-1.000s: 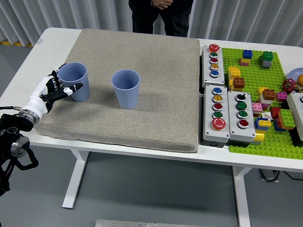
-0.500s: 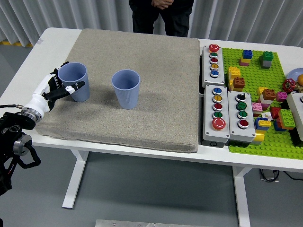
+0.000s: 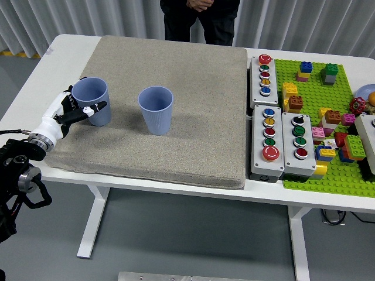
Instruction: Pick cup pour cup place
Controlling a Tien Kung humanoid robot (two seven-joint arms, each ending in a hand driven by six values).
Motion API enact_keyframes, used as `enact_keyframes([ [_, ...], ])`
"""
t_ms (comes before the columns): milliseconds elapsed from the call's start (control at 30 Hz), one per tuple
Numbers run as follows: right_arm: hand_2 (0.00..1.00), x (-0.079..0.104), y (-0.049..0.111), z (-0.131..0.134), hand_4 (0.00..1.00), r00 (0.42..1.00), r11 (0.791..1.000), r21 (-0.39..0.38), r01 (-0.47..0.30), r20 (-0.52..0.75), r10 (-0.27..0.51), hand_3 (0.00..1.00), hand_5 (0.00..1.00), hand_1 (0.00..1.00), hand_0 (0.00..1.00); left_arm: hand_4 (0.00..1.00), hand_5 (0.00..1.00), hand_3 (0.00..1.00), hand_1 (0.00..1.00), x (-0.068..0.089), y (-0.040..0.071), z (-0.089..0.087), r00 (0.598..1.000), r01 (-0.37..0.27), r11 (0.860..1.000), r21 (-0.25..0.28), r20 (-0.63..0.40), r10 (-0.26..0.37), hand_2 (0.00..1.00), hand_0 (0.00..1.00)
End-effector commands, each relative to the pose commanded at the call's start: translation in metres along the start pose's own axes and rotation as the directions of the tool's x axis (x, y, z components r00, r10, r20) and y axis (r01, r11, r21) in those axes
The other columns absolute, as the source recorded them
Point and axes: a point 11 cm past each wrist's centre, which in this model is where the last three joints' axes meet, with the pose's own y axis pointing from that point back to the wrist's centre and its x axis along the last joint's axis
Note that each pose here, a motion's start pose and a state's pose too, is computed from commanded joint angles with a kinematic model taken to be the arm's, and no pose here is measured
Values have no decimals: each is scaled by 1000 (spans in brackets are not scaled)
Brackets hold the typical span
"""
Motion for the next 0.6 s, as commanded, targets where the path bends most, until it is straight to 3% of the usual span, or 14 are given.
enact_keyframes([
  [600,747,1,-1,4,324,1000,1000,-7,-2,-4,2,705,281,694,725,971,179,998,939,0,-1,-6,1000,-5,1000,17,-7,5,998,961],
])
